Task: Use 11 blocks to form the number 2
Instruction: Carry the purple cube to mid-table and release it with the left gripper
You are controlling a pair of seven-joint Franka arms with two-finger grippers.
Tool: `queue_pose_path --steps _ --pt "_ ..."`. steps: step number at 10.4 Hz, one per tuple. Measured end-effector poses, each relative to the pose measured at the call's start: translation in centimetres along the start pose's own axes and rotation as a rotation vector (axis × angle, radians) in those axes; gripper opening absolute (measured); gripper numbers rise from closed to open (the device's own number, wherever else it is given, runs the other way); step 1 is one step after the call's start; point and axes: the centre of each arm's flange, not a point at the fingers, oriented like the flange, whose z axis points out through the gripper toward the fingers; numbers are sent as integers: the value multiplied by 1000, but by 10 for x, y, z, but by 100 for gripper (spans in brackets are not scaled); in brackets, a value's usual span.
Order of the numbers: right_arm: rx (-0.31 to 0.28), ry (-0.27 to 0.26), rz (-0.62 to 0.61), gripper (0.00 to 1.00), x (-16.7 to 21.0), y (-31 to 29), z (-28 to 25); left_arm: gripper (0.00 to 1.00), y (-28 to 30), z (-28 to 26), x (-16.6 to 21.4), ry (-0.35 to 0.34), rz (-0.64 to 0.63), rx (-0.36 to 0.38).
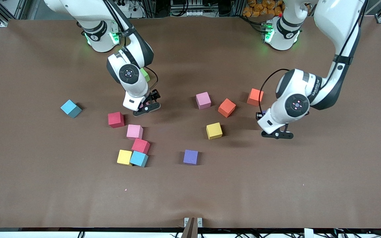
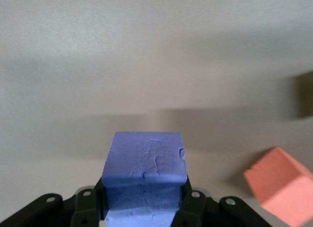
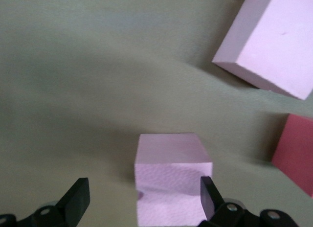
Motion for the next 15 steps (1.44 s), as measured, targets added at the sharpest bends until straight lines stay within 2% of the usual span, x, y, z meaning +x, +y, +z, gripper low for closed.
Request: queue_pose_path --steps 4,7,10,13,15 --pt "9 1 -4 100 -2 37 10 55 57 -9 -21 -11 -57 -44" --pt "11 4 -11 100 -8 33 16 55 135 -13 -60 -22 -74 -67" --pt "9 -17 -4 100 -9 37 12 55 218 -14 -89 -34 -57 -99" --pt "19 -18 3 100 -9 42 8 55 286 14 -111 -83 -14 -111" --pt "50 -27 12 100 -10 41 8 55 326 43 -134 -124 27 -99"
